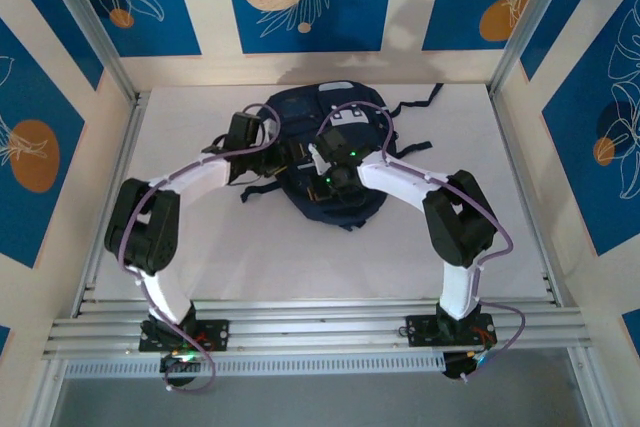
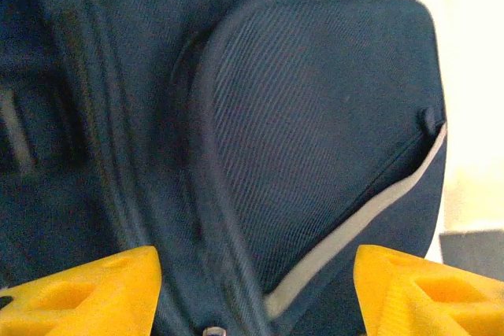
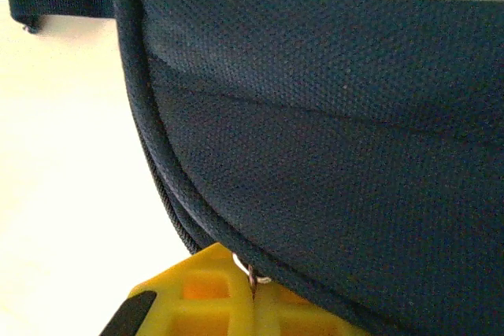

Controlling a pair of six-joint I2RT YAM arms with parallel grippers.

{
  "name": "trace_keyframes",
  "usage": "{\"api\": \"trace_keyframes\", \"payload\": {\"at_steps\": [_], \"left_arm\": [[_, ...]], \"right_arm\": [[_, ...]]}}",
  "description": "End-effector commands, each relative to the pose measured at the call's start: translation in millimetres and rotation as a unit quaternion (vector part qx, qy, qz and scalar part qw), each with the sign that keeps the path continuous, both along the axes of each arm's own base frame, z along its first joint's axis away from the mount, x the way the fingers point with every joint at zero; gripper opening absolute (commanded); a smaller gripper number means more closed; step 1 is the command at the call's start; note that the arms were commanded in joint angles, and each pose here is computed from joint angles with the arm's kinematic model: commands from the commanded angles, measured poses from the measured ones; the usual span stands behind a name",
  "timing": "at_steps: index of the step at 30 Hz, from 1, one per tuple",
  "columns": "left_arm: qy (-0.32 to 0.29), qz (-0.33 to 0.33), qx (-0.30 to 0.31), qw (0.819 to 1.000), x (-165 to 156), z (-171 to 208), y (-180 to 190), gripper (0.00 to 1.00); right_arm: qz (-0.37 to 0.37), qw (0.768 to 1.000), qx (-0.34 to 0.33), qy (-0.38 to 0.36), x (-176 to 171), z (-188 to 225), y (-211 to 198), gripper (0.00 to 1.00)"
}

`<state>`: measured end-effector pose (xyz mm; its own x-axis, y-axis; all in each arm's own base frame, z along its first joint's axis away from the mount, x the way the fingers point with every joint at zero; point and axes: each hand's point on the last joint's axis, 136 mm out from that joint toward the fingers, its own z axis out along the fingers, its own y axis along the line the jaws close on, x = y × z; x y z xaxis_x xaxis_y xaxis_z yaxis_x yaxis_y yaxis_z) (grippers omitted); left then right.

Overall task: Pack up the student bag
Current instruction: Unzip the student bag at the top-center of the table.

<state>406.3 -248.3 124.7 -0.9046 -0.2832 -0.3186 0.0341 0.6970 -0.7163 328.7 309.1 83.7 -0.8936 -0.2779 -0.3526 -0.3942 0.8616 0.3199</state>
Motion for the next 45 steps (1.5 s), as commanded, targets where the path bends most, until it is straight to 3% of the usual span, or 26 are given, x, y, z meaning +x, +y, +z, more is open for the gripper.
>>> {"api": "trace_keyframes", "payload": {"at_steps": [1,4,6,8,10,14,19,24,29,38,41,45], "left_arm": [[-0.005,0.02,-0.009,1.0,-8,4,1,0.64],[-0.003,0.019,-0.025,1.0,-8,1,-8,0.57],[-0.006,0.015,-0.028,0.999,-5,-1,-17,0.45],[-0.011,0.014,-0.024,1.0,-1,-5,-23,0.27],[-0.013,0.02,-0.026,0.999,4,-10,-23,0.0],[-0.025,0.022,-0.011,0.999,4,-16,-14,0.0],[-0.02,0.009,0.015,1.0,0,-19,0,0.0],[-0.012,-0.025,0.028,0.999,-9,-19,-1,0.0],[-0.006,-0.06,0.035,0.998,-21,-16,-3,0.0],[-0.007,-0.088,0.067,0.994,-30,-12,8,0.0],[-0.01,-0.078,0.067,0.995,-23,-12,15,0.0],[-0.025,-0.04,0.077,0.996,1,-8,34,0.0]], "right_arm": [[-0.026,0.998,0.056,-0.008,4,19,23,0.0],[-0.023,0.997,0.075,-0.005,-3,21,31,0.0],[-0.015,0.997,0.077,-0.002,-9,22,35,0.0],[-0.007,0.997,0.077,0.008,-15,22,33,0.0],[0.018,0.997,0.073,0.023,-24,21,30,0.0],[0.064,0.996,-0.013,0.058,-43,3,-14,0.0],[0.045,0.99,-0.106,0.085,-48,-10,-89,0.0],[0.0,0.981,-0.185,0.052,-16,-11,-154,0.0],[0.008,0.964,-0.262,-0.041,33,-7,-199,0.0],[0.087,0.939,-0.323,-0.083,100,-6,-243,0.0],[0.116,0.942,-0.305,-0.085,96,-9,-232,0.0],[0.16,0.96,-0.212,-0.087,63,-14,-184,0.0]]}}
